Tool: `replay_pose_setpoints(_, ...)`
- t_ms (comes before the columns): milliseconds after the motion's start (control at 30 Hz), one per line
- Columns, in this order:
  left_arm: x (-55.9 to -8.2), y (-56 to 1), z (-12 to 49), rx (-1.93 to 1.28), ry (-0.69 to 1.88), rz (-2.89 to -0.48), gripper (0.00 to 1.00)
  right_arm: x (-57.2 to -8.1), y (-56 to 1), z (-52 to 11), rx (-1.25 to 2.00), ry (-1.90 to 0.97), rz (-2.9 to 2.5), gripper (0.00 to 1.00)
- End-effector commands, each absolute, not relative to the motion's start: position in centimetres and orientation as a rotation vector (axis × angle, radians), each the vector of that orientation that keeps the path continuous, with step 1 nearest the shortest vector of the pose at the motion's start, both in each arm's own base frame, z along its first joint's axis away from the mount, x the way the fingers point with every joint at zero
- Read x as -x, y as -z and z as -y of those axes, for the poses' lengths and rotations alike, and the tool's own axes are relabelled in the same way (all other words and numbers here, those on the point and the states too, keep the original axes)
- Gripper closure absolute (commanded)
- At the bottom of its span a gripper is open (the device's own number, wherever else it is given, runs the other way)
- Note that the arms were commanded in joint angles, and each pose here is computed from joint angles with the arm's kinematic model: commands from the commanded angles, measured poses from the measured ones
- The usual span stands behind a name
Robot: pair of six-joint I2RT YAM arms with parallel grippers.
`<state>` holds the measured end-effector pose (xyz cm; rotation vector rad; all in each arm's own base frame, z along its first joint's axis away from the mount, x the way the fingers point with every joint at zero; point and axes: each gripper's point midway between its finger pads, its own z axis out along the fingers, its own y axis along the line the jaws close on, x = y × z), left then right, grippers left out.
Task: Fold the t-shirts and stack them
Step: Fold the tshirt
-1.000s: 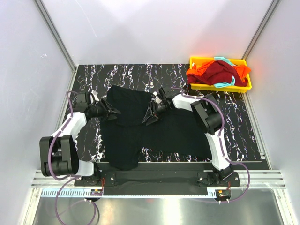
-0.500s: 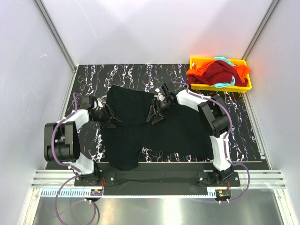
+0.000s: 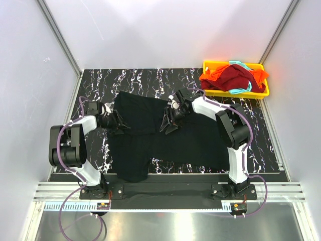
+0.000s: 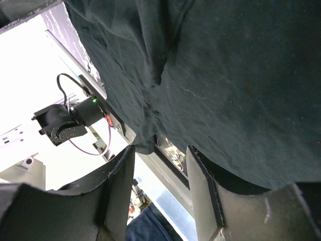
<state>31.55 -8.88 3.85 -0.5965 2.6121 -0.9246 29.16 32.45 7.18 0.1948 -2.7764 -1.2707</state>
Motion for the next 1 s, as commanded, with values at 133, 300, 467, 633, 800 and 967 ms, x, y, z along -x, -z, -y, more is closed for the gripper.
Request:
replay_pose_setpoints(133,-33.7,-5.3,9.8,0.517,1.025,-2.511,0.43,-29.8,-8.7,-32.3,-0.232,1.302,2.811,0.48)
replay_pose_setpoints(300,-32.5,-6.3,10.8,0.55,1.112,-2.51,0.43,-30.2,-8.5,-32.6,-0.227,1.305,2.808,0.48)
replay_pose_setpoints(467,-30.7,-6.3,11.5,0.594,1.176,-2.526,0.43,-30.8,-8.3,-33.1,-0.217,1.323,2.794,0.48)
replay_pose_setpoints(633,-30.5,-8.6,12.1,0.606,1.241,-2.473,0.53,-31.5,-8.4,-33.9,-0.197,1.348,2.778,0.48)
replay_pose_setpoints(800,-30.9,-10.0,11.9,0.644,1.241,-2.436,0.65,-31.9,-8.6,-34.2,-0.184,1.365,2.769,0.48)
replay_pose_setpoints(967,-29.8,-8.6,10.0,0.717,1.05,-2.502,0.77,-32.1,-8.4,-34.4,-0.165,1.361,2.766,0.48)
